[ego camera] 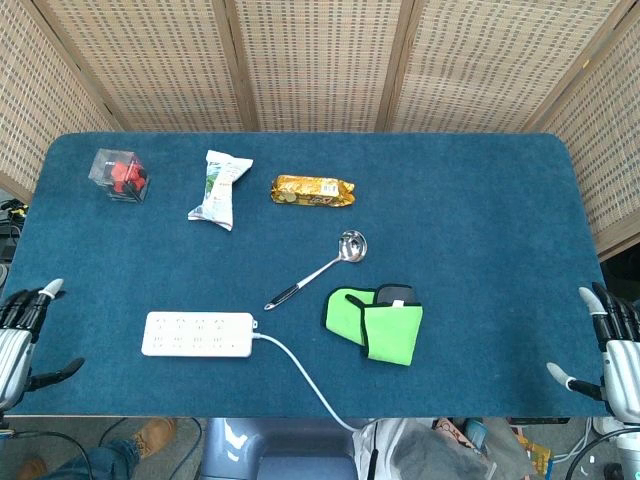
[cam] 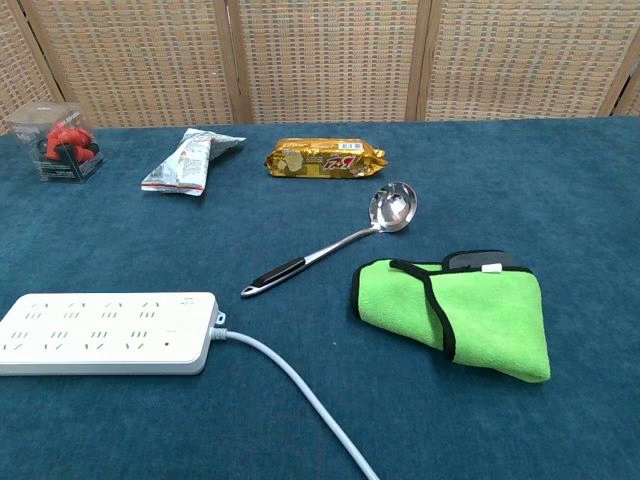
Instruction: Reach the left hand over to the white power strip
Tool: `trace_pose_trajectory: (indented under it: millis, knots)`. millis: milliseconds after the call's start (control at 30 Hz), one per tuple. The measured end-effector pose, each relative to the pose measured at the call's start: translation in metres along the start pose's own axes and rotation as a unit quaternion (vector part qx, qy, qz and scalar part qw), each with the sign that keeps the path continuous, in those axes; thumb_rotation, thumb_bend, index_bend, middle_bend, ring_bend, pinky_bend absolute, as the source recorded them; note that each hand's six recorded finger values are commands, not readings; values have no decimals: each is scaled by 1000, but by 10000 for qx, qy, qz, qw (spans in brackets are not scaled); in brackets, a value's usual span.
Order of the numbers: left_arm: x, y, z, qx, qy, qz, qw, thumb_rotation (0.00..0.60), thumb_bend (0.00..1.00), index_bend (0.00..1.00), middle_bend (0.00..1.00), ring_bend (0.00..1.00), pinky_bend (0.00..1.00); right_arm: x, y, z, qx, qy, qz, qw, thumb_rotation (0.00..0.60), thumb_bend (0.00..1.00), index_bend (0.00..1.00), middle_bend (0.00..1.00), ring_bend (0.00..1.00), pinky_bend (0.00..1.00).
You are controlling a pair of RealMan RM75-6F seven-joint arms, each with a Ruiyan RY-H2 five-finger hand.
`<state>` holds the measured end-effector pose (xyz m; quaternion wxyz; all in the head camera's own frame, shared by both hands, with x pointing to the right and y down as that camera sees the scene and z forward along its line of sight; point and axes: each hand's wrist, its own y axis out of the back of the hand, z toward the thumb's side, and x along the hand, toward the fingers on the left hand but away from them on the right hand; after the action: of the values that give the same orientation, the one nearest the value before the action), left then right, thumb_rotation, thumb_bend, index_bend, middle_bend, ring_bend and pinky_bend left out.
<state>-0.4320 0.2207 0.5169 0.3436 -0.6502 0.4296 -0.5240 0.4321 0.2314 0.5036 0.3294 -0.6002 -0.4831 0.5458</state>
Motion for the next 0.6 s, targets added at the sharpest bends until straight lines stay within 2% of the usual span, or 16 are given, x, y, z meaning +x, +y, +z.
trace_pose_trajectory:
  millis: [67, 133, 200, 367, 467, 600]
  knots:
    - [4, -11, 5, -113, -132, -125, 9998, 600, 919, 0, 986, 930, 982, 0, 0, 0, -6, 3, 2, 10000, 600, 0, 0, 0, 0, 0]
    - [6, -23, 12, -232, -258, -317, 9989, 600, 997, 0, 1000, 983, 1000, 0, 0, 1, -4, 11, 3, 10000, 600, 0, 0, 0, 0, 0]
    - [7, -40, 21, -411, -396, -646, 9963, 600, 1000, 17, 1000, 998, 1000, -1, -1, 1, -2, 14, 12, 10000, 600, 0, 0, 0, 0, 0]
    - [9, -83, 49, -792, -633, -1465, 9840, 600, 1000, 168, 1000, 1000, 1000, -1, -2, 1, 8, 13, 33, 10000, 600, 0, 0, 0, 0, 0]
    - [12, -103, 64, -926, -642, -1858, 9761, 600, 1000, 191, 1000, 1000, 1000, -2, -3, 1, 7, 16, 48, 10000, 600, 0, 0, 0, 0, 0]
    - [20, -123, 79, -994, -533, -2215, 9686, 600, 1000, 223, 1000, 1000, 1000, -3, -4, 1, 3, 14, 73, 10000, 600, 0, 0, 0, 0, 0]
